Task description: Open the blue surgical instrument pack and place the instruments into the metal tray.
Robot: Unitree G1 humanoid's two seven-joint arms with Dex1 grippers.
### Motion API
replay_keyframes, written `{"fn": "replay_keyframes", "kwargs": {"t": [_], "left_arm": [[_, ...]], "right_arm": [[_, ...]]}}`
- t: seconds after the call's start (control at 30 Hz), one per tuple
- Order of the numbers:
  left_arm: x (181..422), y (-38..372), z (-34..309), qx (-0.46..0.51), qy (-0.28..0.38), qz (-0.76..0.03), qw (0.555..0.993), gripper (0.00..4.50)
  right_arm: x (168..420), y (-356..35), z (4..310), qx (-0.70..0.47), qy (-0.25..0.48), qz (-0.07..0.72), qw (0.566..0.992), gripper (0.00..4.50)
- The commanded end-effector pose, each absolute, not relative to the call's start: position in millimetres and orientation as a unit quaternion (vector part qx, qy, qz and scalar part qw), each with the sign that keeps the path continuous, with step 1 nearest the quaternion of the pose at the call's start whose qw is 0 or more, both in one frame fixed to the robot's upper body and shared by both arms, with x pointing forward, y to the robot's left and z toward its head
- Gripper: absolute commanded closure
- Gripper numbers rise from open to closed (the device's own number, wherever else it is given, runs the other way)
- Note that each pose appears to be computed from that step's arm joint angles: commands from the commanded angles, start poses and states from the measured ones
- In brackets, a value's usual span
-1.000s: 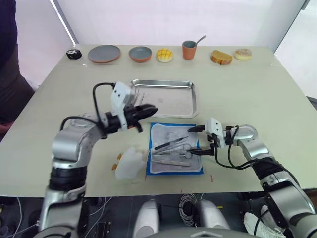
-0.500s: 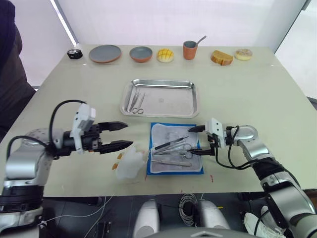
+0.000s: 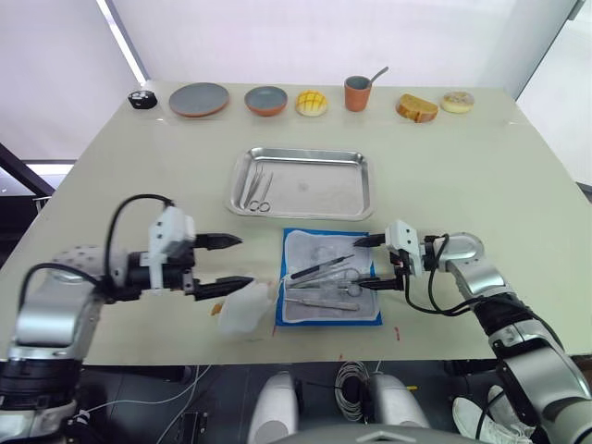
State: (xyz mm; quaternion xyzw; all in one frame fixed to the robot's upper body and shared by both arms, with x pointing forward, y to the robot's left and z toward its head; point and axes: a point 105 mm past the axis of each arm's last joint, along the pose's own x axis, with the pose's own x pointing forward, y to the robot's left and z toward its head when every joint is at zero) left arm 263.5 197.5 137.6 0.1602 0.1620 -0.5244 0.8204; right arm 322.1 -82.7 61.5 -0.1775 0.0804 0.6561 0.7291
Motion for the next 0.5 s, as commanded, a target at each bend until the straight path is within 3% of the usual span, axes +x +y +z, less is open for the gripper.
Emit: {"fn": "replay_keyframes", "kwargs": {"t": [0.03, 0.13, 0.17, 0.27, 0.33, 0.5], "left_arm": [[270, 181, 144, 0.189, 0.164, -0.514, 0.821, 0.04], [277, 165, 139, 0.194, 0.166, -0.512, 0.820, 0.04], [280, 158, 137, 0.194, 0.164, -0.514, 0.819, 0.28], [283, 145, 133, 0.205, 0.162, -0.522, 0.812, 1.27], [286, 137, 130, 0.216, 0.158, -0.525, 0.808, 2.39], [294, 120, 120, 0.255, 0.147, -0.532, 0.794, 2.39]], "right_arm": [[310, -103, 23, -0.180, 0.173, 0.646, 0.722, 0.00], [311, -103, 23, -0.180, 0.172, 0.644, 0.723, 0.00], [311, -103, 23, -0.180, 0.172, 0.644, 0.724, 0.00], [310, -102, 23, -0.180, 0.171, 0.643, 0.724, 0.00], [310, -102, 23, -0.179, 0.171, 0.643, 0.724, 0.00], [309, -101, 22, -0.177, 0.171, 0.641, 0.726, 0.00]]}}
